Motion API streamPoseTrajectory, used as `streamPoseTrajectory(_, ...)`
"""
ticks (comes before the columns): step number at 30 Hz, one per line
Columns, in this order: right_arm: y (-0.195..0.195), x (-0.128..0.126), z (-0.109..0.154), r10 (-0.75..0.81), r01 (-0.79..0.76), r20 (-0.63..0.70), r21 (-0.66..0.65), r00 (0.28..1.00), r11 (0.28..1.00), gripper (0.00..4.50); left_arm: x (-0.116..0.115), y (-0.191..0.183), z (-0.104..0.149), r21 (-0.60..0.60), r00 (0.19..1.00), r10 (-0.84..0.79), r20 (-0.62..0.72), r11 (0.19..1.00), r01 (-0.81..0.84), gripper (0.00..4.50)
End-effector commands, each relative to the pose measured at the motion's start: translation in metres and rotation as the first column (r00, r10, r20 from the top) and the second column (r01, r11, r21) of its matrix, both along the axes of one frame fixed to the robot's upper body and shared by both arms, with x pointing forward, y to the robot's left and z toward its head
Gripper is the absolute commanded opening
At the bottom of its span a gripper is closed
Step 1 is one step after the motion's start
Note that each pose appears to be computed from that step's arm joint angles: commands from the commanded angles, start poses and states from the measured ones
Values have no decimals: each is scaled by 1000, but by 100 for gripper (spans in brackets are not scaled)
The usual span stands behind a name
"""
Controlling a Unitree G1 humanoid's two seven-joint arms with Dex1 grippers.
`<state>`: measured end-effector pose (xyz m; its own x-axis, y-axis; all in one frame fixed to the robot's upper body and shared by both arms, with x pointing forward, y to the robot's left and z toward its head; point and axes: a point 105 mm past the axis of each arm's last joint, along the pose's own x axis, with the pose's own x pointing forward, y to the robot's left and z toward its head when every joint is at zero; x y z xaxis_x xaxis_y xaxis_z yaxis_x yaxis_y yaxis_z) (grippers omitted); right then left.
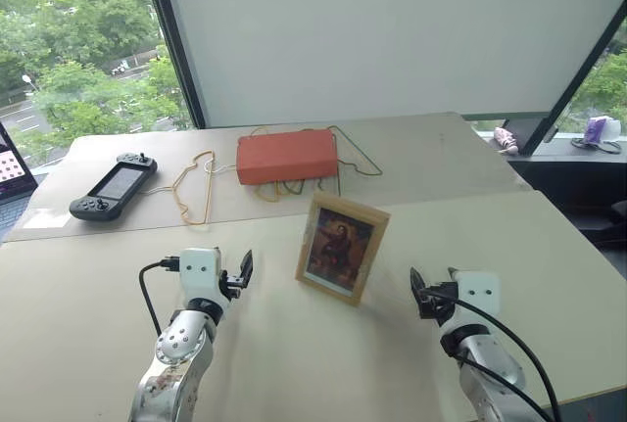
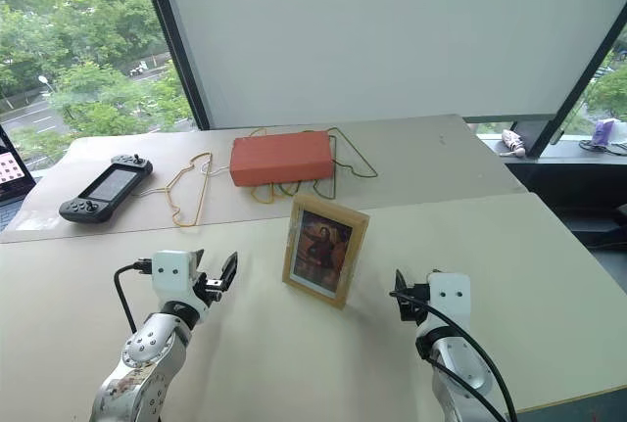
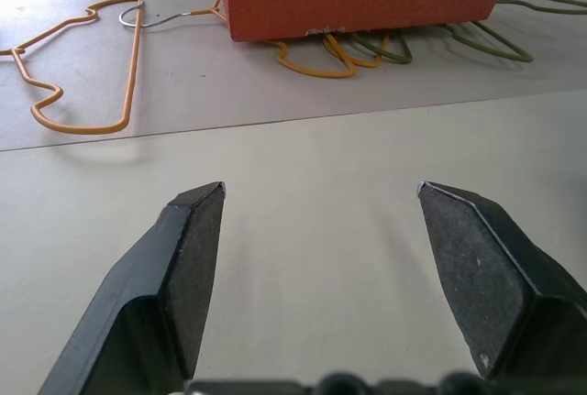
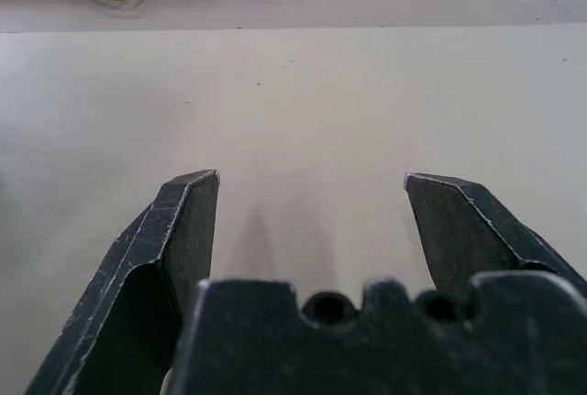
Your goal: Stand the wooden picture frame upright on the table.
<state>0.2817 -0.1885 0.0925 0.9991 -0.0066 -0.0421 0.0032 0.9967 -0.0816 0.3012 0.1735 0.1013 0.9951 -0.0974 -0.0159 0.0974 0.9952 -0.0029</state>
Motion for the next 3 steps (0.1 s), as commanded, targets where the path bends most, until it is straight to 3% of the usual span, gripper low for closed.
streamPoseTrajectory(1,-8,3,13,-10,11,65,-13,998,1000,376,0,5,7,5,1000,10,25,1000,-10,362)
streamPoseTrajectory(3,-9,4,14,-10,10,68,-5,998,1000,376,1,7,8,6,999,15,29,1000,-15,362)
